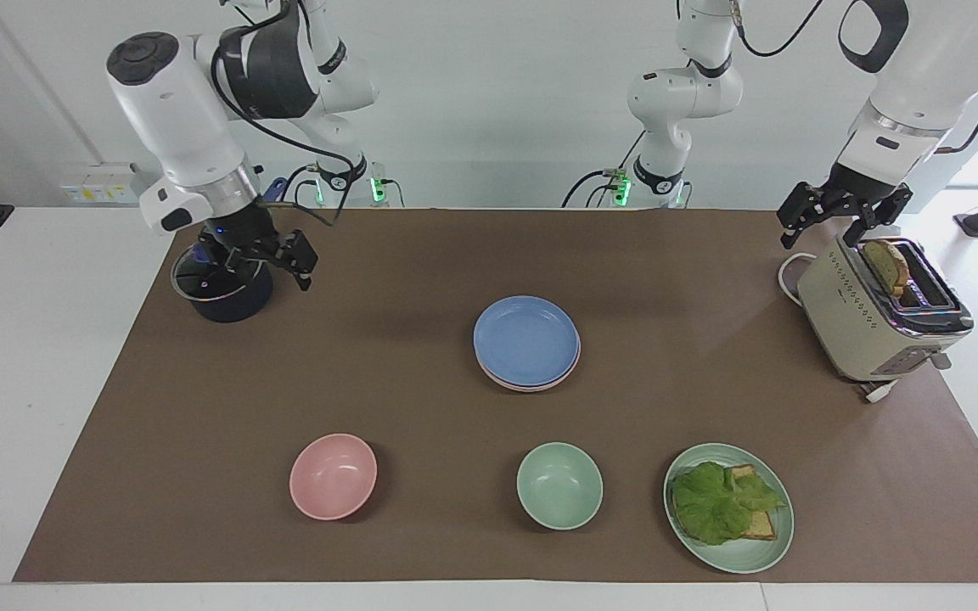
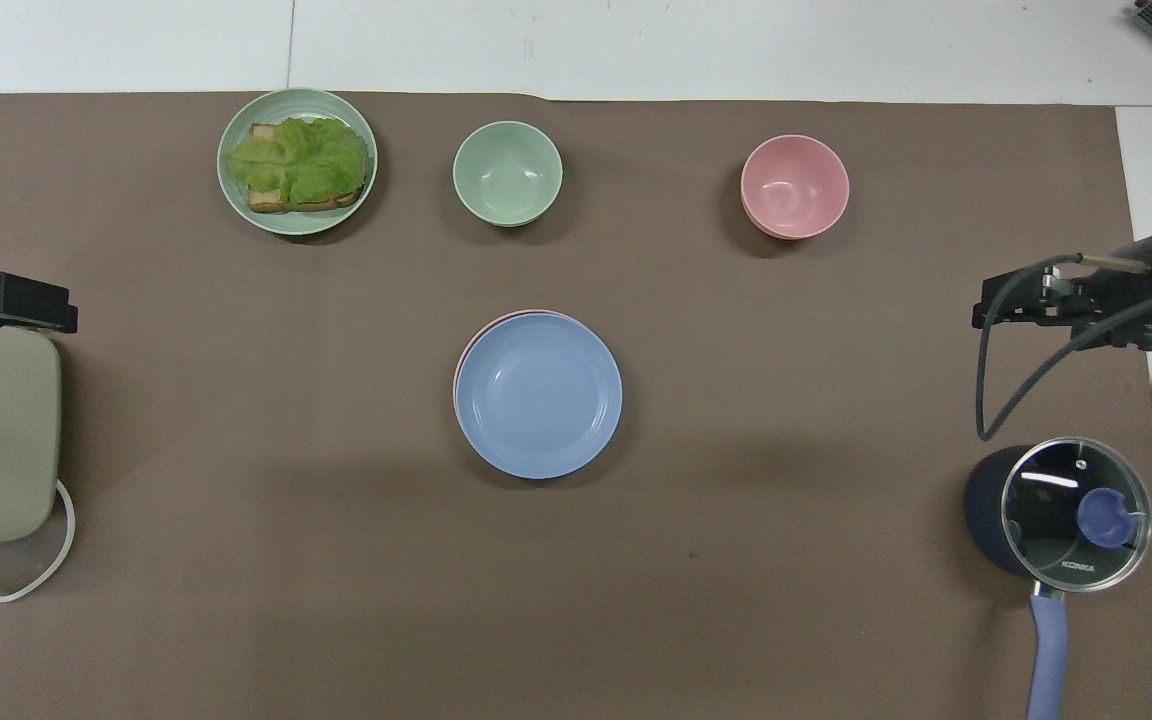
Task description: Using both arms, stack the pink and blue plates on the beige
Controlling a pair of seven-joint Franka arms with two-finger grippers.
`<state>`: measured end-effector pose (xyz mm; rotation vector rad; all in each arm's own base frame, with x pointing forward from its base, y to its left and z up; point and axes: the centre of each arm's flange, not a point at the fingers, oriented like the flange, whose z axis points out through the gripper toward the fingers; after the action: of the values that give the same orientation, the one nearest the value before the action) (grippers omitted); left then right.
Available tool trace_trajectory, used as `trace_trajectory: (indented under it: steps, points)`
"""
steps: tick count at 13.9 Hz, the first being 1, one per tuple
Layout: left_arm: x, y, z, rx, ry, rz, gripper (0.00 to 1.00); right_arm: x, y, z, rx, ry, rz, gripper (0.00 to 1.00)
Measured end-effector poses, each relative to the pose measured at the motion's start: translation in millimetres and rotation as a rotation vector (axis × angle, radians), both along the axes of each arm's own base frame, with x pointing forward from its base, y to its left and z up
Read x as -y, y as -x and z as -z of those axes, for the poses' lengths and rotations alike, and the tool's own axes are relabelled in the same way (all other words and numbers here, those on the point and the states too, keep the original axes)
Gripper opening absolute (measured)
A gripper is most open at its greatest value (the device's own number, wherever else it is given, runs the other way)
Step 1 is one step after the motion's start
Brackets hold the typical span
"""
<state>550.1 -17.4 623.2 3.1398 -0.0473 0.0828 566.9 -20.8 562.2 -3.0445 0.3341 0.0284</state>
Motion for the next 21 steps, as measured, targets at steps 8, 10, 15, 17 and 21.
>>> trace_trajectory:
  steps: [8,10,15,17,21]
  points:
    - [0.0,0.0,0.0,0.000,0.000,0.000,1.00,75.4,24.3,10.4,-0.053,0.014,-0.008,1.00]
    - [0.0,0.0,0.0,0.000,0.000,0.000,1.00,69.1,25.1,6.3,-0.045,0.014,-0.024,1.00]
    - [0.0,0.0,0.0,0.000,0.000,0.000,1.00,49.8,34.4,-41.0,0.000,0.016,-0.094,1.00]
    - [0.0,0.0,0.0,0.000,0.000,0.000,1.00,52.8,39.7,-53.8,0.021,0.038,-0.119,1.00]
    - [0.0,0.0,0.0,0.000,0.000,0.000,1.00,53.4,45.4,-64.6,0.037,0.069,-0.163,1.00]
